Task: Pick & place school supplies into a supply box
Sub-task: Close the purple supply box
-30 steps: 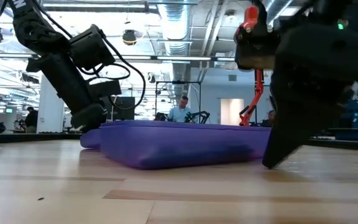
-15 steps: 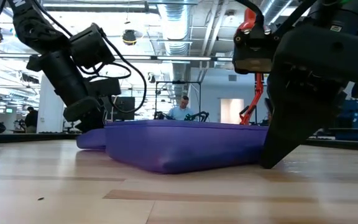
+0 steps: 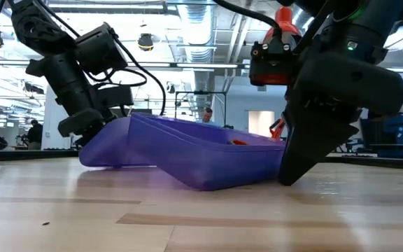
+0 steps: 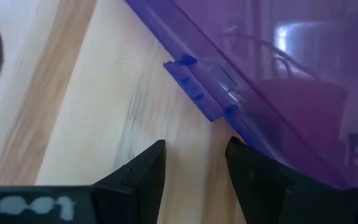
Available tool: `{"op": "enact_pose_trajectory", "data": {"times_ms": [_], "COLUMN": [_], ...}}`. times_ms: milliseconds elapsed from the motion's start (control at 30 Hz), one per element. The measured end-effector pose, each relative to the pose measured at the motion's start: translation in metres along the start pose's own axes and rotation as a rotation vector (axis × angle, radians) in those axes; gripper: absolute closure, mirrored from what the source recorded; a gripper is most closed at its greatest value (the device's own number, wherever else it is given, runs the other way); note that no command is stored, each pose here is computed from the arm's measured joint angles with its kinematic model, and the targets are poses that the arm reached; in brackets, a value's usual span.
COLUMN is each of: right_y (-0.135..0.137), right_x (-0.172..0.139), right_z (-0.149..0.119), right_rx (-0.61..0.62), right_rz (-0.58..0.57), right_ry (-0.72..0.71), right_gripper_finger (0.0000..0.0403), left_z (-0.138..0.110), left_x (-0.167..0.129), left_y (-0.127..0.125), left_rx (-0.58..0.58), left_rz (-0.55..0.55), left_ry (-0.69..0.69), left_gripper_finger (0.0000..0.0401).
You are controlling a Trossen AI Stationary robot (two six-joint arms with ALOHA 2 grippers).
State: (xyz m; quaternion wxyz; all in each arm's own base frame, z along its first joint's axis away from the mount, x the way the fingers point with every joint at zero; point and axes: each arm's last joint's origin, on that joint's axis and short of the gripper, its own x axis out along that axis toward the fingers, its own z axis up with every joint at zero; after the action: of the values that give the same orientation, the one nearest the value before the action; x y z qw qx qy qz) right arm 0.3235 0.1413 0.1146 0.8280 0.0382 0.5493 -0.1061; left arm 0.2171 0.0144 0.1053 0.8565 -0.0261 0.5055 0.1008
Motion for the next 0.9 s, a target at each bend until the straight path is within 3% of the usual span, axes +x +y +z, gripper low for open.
{"op": "enact_pose_trajectory", "data": {"times_ms": [533,800,900], "right_y": [0.004,0.004,0.004], "right_x": [-0.004,-0.004,-0.004], "right_z": [-0.01,-0.011,-0.011], "right_rx": [-0.018,-0.032,-0.013], "right_rz": [-0.028,-0.021,-0.018], "right_ry": [0.053,0.061,0.061], "right_gripper_finger": [0.0296,0.0296,0.0296], "left_z": [-0.023,-0.017,-0.01], "left_x": [-0.035,-0.033,-0.032], "left_y": [0.007,0.006,0.007], "left_rx": [0.135,0.264,0.256], "left_rz": [0.027,0.026,0.071], "left_ry": [0.172,0.113,0.038], "left_gripper_finger": [0.0239,0.0239,0.0239]}}
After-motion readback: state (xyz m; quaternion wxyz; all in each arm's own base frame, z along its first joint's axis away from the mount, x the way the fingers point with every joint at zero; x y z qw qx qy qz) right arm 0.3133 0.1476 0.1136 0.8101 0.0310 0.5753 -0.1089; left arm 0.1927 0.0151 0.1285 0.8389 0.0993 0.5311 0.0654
